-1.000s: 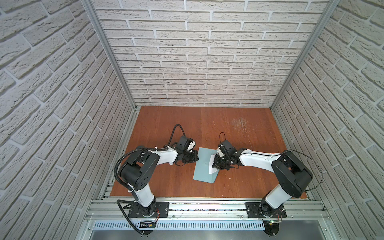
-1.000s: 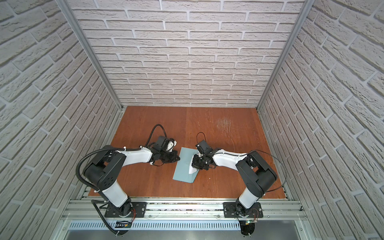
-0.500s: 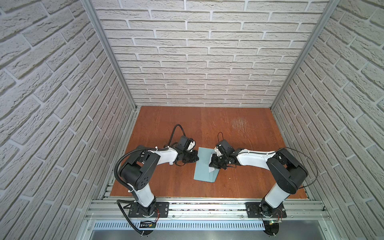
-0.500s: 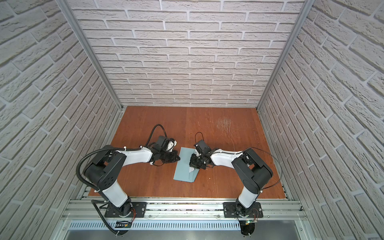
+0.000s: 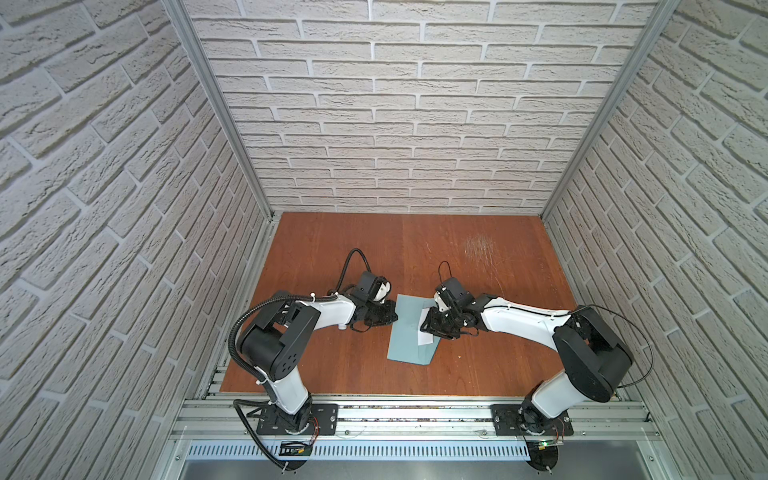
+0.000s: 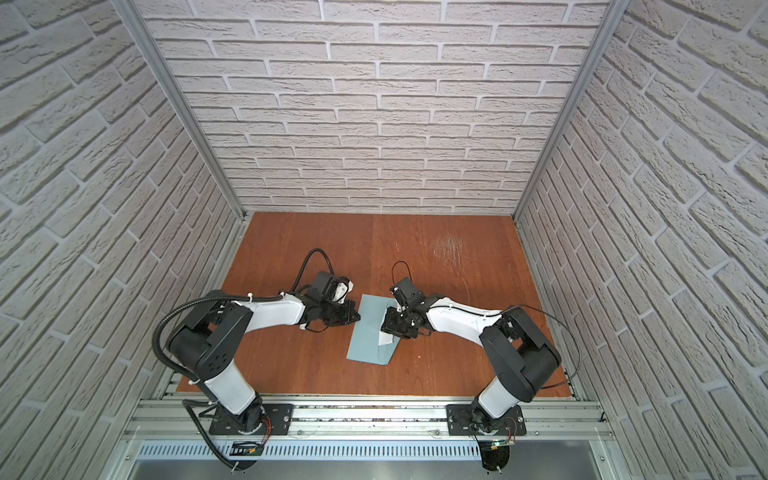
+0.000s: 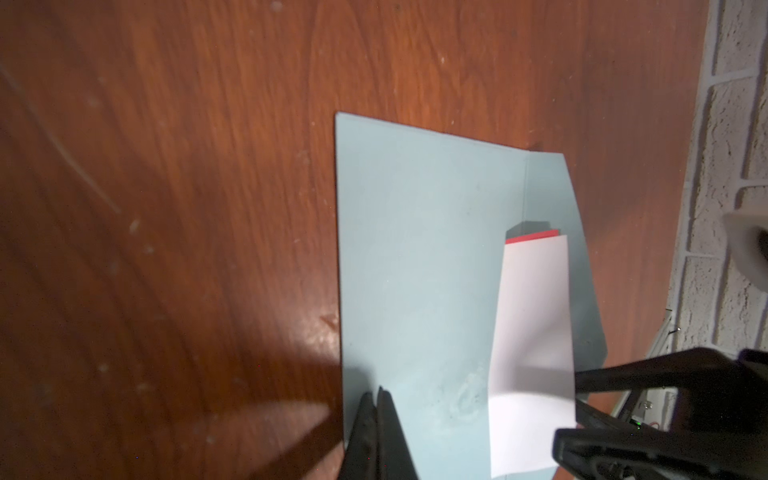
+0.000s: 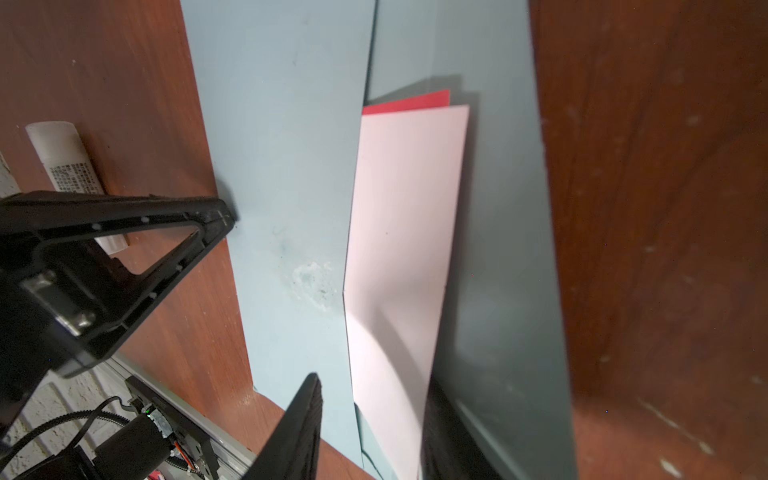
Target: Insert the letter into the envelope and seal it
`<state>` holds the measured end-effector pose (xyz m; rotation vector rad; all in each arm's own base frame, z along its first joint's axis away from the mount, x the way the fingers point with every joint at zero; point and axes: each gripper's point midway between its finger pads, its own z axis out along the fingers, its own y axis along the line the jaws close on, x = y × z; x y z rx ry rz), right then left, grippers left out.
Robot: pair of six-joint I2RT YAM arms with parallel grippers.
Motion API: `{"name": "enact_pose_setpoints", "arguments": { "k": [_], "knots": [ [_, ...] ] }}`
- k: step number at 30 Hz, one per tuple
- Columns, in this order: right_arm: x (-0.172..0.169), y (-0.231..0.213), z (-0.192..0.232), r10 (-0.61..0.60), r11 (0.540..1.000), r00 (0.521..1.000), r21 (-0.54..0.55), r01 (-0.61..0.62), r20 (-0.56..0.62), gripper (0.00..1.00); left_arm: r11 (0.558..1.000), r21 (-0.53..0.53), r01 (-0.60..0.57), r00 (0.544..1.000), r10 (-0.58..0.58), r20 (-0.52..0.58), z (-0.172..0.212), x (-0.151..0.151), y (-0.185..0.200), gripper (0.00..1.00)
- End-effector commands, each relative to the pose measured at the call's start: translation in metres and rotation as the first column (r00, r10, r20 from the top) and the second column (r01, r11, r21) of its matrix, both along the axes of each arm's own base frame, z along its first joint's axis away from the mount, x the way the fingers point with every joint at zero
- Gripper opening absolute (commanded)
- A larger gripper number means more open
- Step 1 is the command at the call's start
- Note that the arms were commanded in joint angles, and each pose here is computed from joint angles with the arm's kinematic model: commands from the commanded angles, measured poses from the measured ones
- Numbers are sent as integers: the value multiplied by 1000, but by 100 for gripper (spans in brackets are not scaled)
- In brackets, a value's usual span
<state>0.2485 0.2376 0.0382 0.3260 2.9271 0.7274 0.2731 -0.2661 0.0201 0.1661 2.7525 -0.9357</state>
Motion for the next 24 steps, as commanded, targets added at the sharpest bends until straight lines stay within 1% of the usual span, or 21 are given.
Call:
{"name": "enact_pose_setpoints", "arguments": {
  "k": [1,24],
  "knots": [
    [0,-9,10,6,999,1000,-53,-5,27,40,997,69,13,998,-9,-60,-20,-19,9,0],
    [3,-9,-5,13,989,999,-148,-18,-37,44,997,69,31,997,-26,-66,-21,-23,4,0]
  ]
}}
